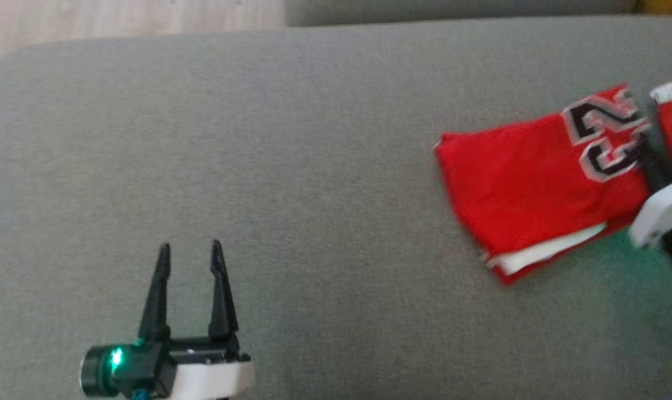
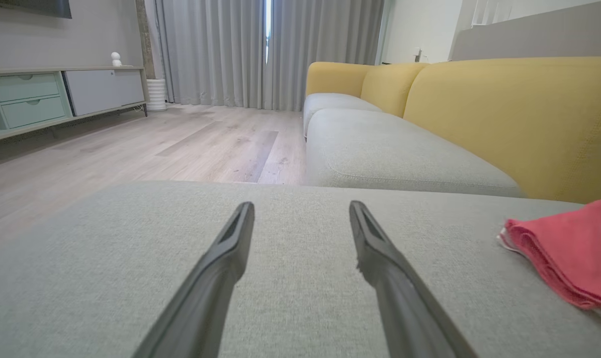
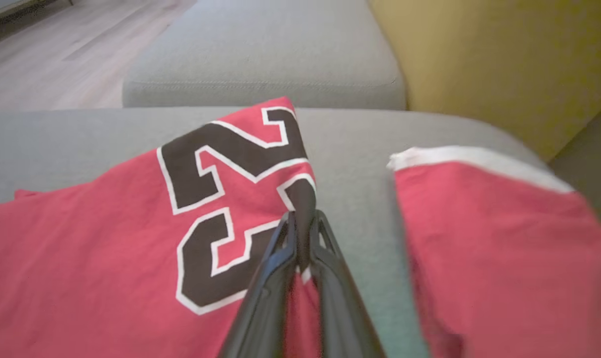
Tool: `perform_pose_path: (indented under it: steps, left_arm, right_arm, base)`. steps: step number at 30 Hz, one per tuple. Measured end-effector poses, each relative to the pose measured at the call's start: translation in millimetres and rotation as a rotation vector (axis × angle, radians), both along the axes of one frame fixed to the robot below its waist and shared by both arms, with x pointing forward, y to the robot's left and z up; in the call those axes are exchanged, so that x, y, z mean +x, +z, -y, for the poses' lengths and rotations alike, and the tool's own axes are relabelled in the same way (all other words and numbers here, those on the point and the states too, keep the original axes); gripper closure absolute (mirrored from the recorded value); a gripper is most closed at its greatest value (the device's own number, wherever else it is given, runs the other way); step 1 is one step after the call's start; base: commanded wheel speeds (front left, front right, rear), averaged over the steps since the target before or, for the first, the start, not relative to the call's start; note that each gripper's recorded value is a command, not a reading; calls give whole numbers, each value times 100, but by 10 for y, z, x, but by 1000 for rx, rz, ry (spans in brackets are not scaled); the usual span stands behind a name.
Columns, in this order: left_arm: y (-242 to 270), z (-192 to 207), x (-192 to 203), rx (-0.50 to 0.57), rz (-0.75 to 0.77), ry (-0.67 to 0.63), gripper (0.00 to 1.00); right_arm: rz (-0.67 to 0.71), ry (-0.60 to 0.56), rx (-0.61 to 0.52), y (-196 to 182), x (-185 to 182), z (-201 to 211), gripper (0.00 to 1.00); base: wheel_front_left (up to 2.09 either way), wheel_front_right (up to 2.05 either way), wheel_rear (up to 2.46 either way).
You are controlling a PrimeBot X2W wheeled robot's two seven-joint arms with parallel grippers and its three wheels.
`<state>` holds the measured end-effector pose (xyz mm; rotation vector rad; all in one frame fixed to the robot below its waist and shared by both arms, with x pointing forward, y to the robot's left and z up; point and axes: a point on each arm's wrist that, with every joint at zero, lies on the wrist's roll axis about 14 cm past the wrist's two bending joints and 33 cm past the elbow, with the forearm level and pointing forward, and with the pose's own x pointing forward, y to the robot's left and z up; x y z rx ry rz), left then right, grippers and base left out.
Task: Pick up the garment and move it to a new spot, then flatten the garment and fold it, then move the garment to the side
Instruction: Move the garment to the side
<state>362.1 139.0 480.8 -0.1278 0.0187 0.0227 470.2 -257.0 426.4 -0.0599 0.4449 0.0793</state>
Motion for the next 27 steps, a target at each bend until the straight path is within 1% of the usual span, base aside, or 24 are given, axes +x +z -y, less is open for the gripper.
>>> perform_pose_path:
  steps: [3,4,7,13,14,15,16,19,21,23,27]
  left_arm:
    - [-47,67,151,-3,-6,-21,0]
    - [-47,67,151,-3,-6,-21,0]
    - [-100,140,309,-8,-10,-44,0]
    - [-214,311,572,-11,-15,-100,0]
    - [-236,341,603,-14,-18,-109,0]
    - [-260,366,632,-15,-21,-116,0]
    - [-278,390,657,-15,-23,-123,0]
    - [-305,450,710,-21,-24,-143,0]
    - [-276,462,709,-19,-17,-147,0]
    - [-218,459,684,-16,-3,-147,0]
    - [-75,431,580,-8,27,-145,0]
  right_arm:
    - [27,-37,-74,190,118,361,100]
    - [27,-37,-74,190,118,361,100]
    - [36,-82,-143,350,176,725,100]
    - [10,-198,-259,568,101,1392,100]
    - [4,-215,-280,596,83,1483,98]
    - [0,-232,-298,622,66,1564,51]
    - [4,-248,-315,655,54,1633,0]
    - [37,-276,-362,767,21,1751,0]
    - [75,-277,-362,820,13,1701,0]
    - [83,-254,-334,745,-21,1522,0]
    - [41,-171,-233,375,-241,958,0]
  base:
    - [0,0,0]
    - [0,0,0]
    - [0,0,0]
    - [0,0,0]
    - [0,0,0]
    - [0,0,0]
    - [0,0,0]
    - [0,0,0]
    - [0,0,0]
    - [0,0,0]
    - [0,0,0]
